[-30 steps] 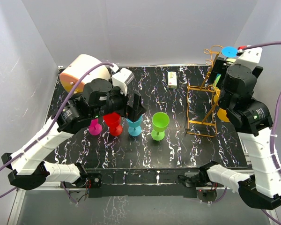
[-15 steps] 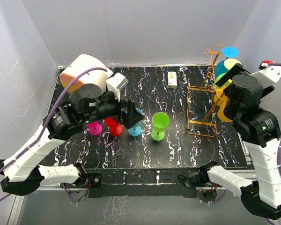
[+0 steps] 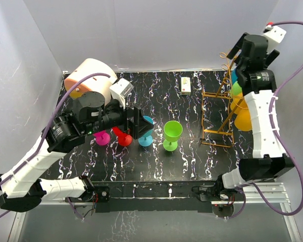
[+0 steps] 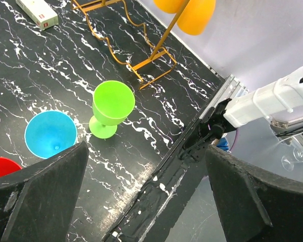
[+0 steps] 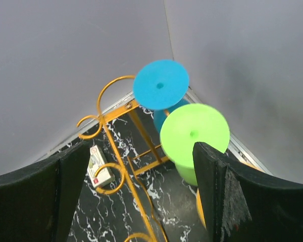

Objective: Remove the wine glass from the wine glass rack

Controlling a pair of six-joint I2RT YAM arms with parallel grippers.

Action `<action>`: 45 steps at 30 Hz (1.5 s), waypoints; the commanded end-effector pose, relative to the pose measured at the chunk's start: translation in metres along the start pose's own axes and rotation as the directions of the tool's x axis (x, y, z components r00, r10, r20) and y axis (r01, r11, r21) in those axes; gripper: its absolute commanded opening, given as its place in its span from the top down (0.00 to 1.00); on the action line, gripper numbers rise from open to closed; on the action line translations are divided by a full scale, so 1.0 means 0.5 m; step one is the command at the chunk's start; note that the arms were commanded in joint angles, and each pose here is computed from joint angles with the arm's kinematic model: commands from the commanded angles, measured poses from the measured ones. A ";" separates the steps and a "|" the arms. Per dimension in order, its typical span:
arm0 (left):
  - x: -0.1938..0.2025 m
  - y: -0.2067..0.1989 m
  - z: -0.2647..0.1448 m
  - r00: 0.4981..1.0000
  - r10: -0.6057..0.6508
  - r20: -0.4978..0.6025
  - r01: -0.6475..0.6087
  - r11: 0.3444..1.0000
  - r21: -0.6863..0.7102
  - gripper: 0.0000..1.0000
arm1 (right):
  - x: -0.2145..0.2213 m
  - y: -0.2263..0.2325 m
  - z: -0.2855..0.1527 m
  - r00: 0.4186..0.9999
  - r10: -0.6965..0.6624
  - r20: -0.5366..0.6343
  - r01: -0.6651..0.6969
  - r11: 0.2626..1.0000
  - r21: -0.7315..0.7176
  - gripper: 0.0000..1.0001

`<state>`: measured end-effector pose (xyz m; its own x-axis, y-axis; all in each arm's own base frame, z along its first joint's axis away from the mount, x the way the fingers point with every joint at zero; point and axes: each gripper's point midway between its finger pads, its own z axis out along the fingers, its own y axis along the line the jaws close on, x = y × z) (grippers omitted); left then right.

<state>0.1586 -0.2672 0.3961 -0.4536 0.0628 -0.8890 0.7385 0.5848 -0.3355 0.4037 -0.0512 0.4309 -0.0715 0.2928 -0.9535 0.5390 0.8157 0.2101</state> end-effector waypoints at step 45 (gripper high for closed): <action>-0.002 0.008 0.049 0.999 0.002 -0.040 -0.003 1.000 -0.026 0.01 | -0.018 -0.101 0.231 0.982 0.136 -0.133 -0.154 0.979 -0.131 0.43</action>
<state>0.1747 -0.2859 0.3715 -0.4987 0.1165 -0.8589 0.7122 0.6198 -0.3294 0.4714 -0.1440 0.3832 -0.1763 0.4905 -0.8534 0.4255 0.8198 0.3833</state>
